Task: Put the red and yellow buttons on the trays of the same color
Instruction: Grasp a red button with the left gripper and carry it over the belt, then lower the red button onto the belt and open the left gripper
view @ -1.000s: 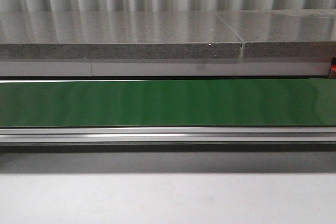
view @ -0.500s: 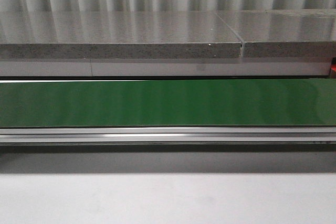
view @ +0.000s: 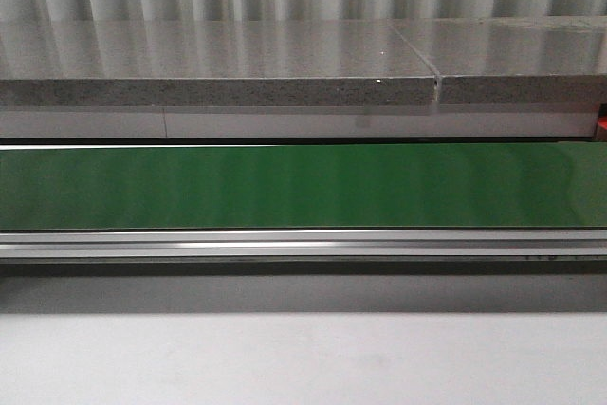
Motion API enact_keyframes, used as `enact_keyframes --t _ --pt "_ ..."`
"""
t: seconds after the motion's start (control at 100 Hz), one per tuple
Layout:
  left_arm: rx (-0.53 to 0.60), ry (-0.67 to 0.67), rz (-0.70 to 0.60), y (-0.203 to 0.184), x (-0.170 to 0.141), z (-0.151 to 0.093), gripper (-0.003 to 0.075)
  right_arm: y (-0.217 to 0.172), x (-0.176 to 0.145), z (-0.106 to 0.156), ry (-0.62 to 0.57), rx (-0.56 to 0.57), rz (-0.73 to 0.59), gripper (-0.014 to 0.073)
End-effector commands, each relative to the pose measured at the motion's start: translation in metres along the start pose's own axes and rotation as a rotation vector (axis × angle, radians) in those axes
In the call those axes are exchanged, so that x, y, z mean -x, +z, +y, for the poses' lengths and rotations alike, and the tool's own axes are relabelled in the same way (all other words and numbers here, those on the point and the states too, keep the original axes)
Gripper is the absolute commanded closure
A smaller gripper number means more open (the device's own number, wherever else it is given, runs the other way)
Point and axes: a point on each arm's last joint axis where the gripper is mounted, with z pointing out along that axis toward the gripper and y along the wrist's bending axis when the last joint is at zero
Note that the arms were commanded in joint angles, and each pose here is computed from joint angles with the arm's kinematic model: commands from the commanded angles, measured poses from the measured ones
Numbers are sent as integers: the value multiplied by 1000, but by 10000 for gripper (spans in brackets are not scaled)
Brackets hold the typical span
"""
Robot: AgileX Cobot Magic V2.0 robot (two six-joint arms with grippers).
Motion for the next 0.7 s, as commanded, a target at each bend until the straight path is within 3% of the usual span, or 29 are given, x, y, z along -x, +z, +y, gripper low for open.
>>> enact_keyframes --t 0.0,0.18,0.51,0.6,0.69 --pt "-49 39 -22 4 15 -14 740 -1 7 0 -16 4 -85 662" --pt "-62 120 88 44 15 -34 740 -1 7 0 -16 4 -85 662" --pt "-32 161 212 82 6 -39 720 -1 7 0 -16 4 -85 662" --pt "-32 166 214 83 5 -40 614 -1 7 0 -16 4 -85 662" --pt "-44 183 215 82 6 -41 421 -1 7 0 -16 4 -85 662"
